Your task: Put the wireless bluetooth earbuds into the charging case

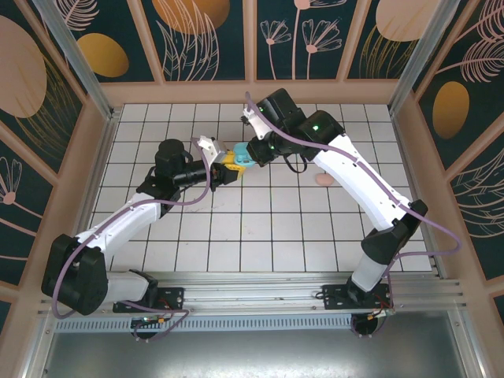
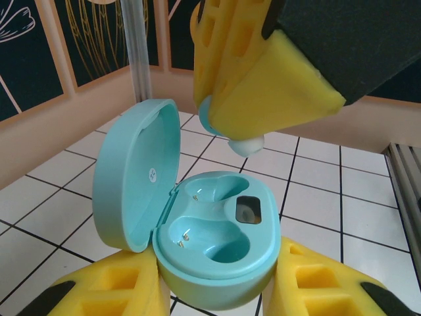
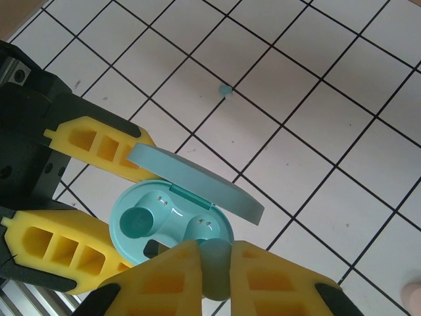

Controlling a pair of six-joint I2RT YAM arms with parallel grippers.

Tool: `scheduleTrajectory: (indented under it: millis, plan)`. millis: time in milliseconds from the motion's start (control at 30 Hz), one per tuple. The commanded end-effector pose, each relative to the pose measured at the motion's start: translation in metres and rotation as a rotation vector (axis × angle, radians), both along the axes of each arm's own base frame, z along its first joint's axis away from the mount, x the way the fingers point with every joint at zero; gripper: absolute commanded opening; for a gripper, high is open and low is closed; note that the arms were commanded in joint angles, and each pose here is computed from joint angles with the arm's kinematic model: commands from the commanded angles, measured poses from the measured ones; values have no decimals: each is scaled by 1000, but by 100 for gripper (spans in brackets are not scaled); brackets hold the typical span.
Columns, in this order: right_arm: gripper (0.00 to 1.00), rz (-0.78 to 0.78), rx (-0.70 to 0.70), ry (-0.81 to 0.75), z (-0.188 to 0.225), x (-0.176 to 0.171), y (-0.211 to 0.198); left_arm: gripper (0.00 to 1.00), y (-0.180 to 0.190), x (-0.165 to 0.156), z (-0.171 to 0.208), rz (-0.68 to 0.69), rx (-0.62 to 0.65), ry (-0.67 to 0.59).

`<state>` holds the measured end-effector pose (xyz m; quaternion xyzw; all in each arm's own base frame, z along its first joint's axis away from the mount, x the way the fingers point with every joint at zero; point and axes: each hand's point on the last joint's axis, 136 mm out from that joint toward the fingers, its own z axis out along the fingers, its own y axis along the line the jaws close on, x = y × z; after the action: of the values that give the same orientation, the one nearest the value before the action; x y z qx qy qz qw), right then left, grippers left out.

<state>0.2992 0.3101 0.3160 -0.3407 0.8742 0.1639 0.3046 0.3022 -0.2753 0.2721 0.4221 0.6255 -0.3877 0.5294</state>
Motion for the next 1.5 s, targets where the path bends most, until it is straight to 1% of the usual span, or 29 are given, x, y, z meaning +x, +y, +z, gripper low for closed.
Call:
scheduleTrajectory:
  millis: [0, 300, 700, 833, 967, 1100, 1300, 1467]
  plan:
    - [13, 41, -11, 12, -7, -6, 6, 20, -1, -4, 18, -16, -39, -45]
    - [13, 47, -44, 23, -20, -9, 12, 20, 1, -9, 22, -10, -52, -50]
    - [12, 22, -86, -10, -19, 1, 11, 20, 1, -12, 21, -17, -64, -43]
    - [12, -5, -120, -27, -22, 7, 6, 20, 2, -12, 21, -13, -65, -43]
    - [12, 17, -119, -13, -24, 3, 8, 20, 3, -12, 23, -6, -69, -47]
    - [16, 47, -122, -7, -25, -5, 9, 20, 3, -11, 24, 1, -70, -49]
    - [23, 118, -72, 26, -21, -20, 19, 20, 3, -8, 24, 6, -69, -48]
    - [28, 119, -61, 73, -28, -25, 23, 20, 3, -7, 25, 7, -70, -51]
